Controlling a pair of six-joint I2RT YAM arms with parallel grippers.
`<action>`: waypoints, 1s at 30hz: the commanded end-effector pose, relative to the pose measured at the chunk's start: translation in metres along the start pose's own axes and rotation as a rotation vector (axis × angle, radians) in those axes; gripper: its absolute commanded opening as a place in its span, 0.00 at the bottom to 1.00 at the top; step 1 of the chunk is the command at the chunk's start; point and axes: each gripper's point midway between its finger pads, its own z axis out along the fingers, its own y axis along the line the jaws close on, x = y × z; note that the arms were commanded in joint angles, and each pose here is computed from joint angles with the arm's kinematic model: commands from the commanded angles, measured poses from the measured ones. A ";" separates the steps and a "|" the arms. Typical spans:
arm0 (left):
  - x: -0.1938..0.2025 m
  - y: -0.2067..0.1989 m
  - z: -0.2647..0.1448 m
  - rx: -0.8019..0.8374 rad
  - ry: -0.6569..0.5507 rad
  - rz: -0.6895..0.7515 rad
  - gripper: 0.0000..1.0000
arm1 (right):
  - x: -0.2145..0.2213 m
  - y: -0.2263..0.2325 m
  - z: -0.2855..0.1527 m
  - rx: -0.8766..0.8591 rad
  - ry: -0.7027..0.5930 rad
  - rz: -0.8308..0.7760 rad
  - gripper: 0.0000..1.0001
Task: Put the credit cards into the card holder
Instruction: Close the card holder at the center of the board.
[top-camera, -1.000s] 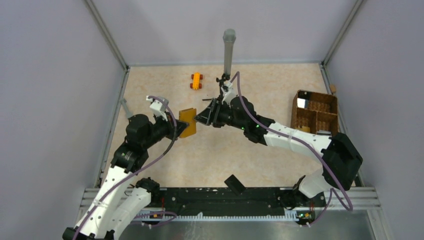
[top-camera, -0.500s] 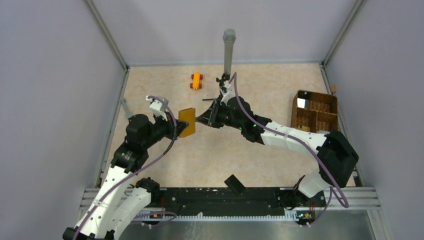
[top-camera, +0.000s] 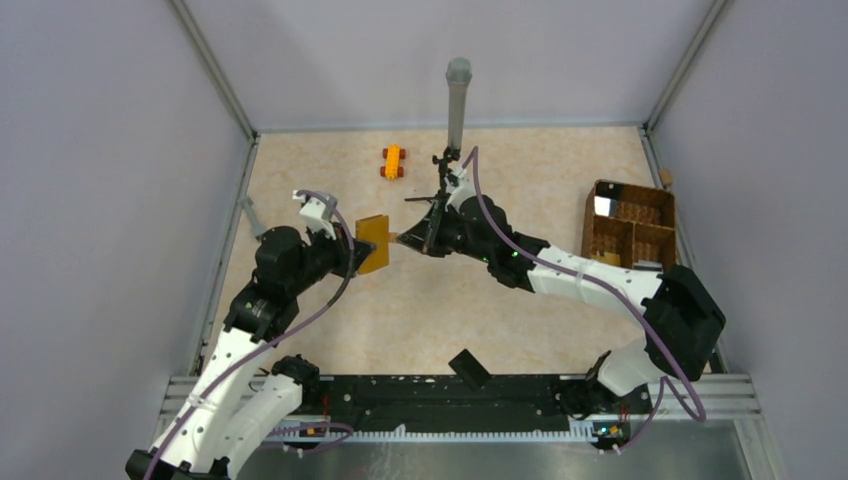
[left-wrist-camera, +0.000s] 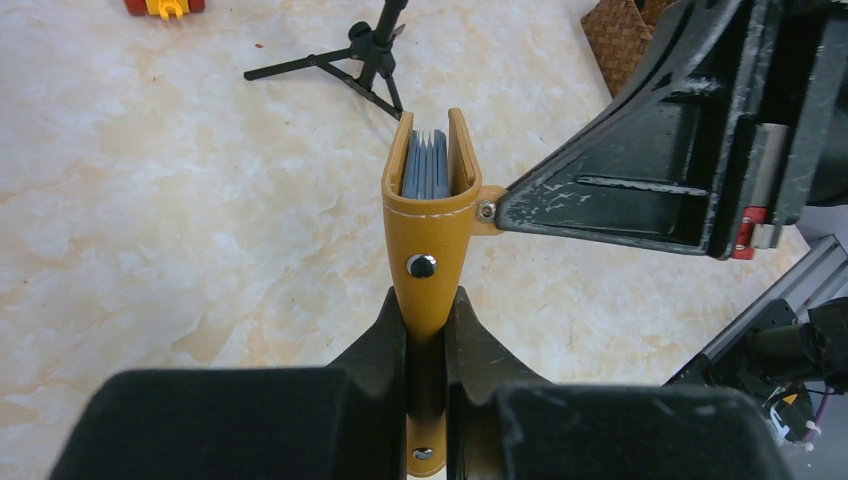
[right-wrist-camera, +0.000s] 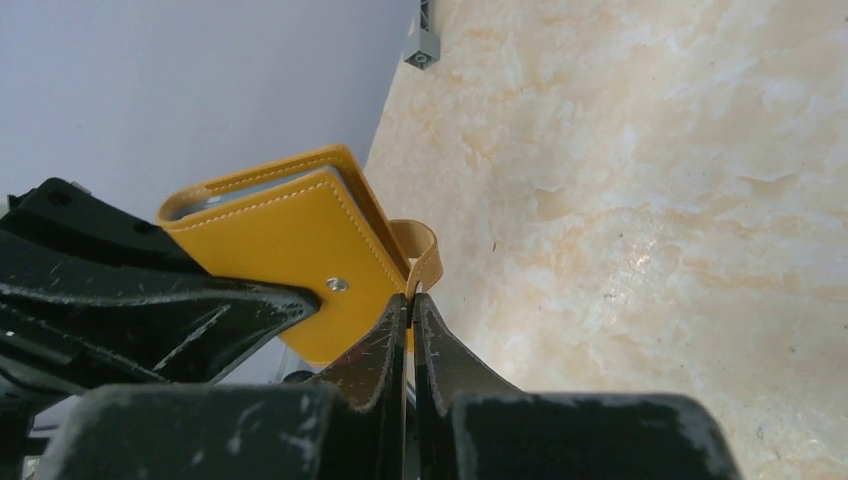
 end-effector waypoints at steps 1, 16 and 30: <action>-0.021 -0.001 -0.003 -0.022 -0.060 0.005 0.00 | -0.014 0.035 -0.017 -0.113 -0.044 -0.087 0.00; -0.015 -0.014 0.003 0.060 -0.025 -0.014 0.00 | 0.004 0.063 -0.004 -0.207 0.046 -0.219 0.00; -0.016 -0.014 0.001 0.055 -0.034 -0.013 0.00 | 0.008 0.043 0.005 -0.052 0.054 -0.266 0.00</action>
